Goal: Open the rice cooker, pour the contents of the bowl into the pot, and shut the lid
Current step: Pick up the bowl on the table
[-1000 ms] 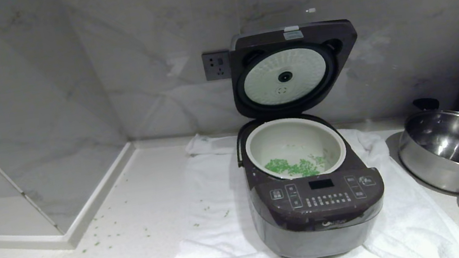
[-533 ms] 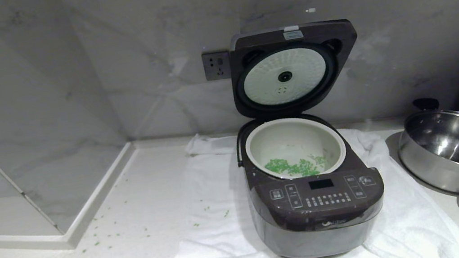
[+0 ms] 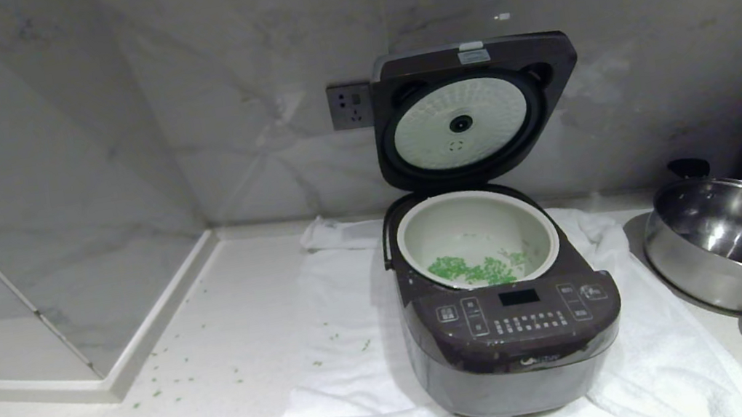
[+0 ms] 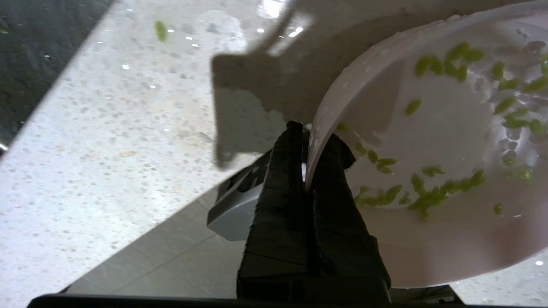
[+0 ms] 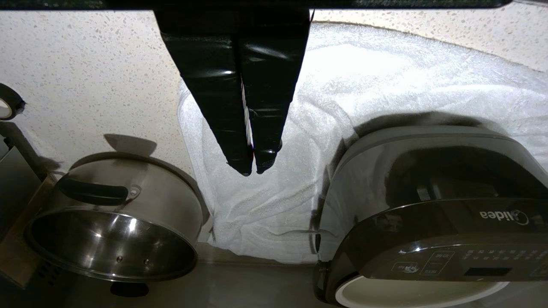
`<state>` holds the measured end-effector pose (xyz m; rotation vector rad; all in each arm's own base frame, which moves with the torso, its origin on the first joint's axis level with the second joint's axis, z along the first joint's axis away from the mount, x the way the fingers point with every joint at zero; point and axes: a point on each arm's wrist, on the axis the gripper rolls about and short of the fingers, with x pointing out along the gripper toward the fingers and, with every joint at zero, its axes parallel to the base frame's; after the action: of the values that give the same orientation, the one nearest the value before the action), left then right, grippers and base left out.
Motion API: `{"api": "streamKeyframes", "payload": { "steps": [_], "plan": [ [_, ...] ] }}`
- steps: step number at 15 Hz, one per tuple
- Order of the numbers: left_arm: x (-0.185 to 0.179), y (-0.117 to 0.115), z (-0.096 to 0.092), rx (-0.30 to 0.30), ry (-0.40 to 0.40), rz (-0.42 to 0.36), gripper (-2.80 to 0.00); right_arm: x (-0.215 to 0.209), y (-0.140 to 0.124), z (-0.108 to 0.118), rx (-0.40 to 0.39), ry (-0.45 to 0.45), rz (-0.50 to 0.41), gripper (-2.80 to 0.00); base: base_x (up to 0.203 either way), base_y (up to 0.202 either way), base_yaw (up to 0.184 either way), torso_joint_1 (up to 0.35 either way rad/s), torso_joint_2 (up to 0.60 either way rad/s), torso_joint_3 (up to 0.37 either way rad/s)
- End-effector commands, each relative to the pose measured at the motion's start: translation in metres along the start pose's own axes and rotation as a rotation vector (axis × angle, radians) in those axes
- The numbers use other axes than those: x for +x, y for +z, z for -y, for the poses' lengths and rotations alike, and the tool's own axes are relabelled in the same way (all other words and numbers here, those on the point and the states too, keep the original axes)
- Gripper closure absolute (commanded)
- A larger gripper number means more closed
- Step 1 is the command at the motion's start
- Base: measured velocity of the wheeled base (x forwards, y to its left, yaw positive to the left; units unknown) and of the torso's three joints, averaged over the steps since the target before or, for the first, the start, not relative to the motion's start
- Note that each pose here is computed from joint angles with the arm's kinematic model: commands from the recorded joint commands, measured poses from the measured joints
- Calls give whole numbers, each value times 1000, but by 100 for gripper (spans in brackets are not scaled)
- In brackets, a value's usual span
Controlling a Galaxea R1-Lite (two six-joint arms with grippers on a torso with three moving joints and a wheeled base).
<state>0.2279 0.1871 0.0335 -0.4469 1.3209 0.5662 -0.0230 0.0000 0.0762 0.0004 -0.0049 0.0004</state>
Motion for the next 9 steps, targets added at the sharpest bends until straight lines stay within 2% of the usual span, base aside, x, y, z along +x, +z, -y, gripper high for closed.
{"api": "streamKeyframes", "payload": {
  "steps": [1,9],
  "plan": [
    [2,-3,9,1,-23,-15,0,0,0,0,0,0,0,0,0,0,0,0,0,0],
    [-2,-13,31,39,-121,-56,0,0,0,0,0,1,1,0,0,0,0,0,0,0]
  ]
}}
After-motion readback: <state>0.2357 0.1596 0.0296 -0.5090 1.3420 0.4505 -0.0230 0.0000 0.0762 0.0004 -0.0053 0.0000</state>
